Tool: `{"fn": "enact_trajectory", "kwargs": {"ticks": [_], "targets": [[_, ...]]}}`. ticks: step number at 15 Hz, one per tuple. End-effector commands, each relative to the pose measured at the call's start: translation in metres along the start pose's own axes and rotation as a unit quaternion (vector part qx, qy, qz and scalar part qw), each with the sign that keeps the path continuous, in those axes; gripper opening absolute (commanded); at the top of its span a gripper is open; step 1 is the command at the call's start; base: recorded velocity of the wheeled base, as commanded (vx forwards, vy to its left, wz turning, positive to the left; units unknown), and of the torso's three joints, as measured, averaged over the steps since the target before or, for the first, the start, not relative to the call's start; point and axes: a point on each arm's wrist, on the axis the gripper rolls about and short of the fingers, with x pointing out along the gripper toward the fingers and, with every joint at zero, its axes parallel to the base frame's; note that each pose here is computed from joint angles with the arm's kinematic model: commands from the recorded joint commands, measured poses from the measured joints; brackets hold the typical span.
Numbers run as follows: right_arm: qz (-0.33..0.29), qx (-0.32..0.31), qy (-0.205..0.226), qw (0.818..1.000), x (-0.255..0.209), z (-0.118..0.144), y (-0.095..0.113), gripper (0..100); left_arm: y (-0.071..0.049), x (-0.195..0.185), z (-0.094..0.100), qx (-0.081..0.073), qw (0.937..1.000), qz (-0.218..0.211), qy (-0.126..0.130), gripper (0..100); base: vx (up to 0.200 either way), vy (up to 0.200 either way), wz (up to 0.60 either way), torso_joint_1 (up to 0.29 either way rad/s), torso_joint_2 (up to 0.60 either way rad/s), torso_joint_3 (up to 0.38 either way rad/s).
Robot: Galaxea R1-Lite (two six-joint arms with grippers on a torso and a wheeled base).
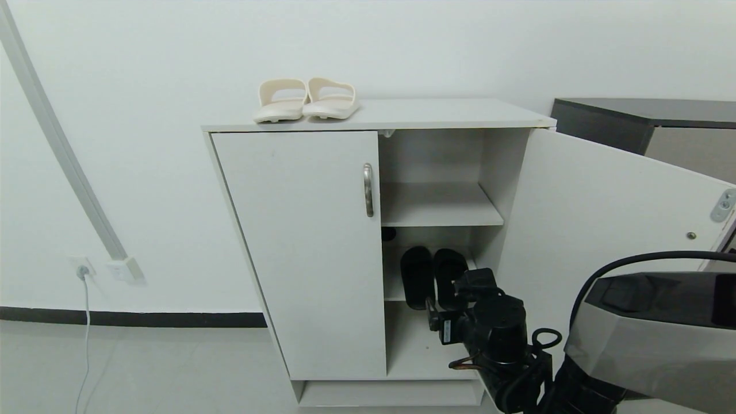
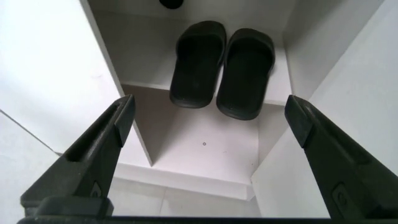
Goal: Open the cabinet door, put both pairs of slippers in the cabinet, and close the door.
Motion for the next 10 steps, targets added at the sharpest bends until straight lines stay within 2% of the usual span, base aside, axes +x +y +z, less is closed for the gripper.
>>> {"fn": "enact_trajectory", "kwargs": {"ticks": [1, 10], "targets": [[0.001, -0.001, 0.002, 1.0, 0.0001, -0.0016, 0.0006, 100, 0.0, 0.0001, 0.0001, 0.0, 1.0, 0.0, 0.001, 0, 0.0, 0.2, 0.0, 0.002, 0.0, 0.002], [0.003, -0.006, -0.001, 1.0, -0.0048, -0.0042, -0.0025, 100, 0.0, 0.0001, 0.0001, -0.001, 1.0, 0.001, 0.0, 0, 0.0, 0.2, 0.0, 0.006, 0.0, 0.004]]}}
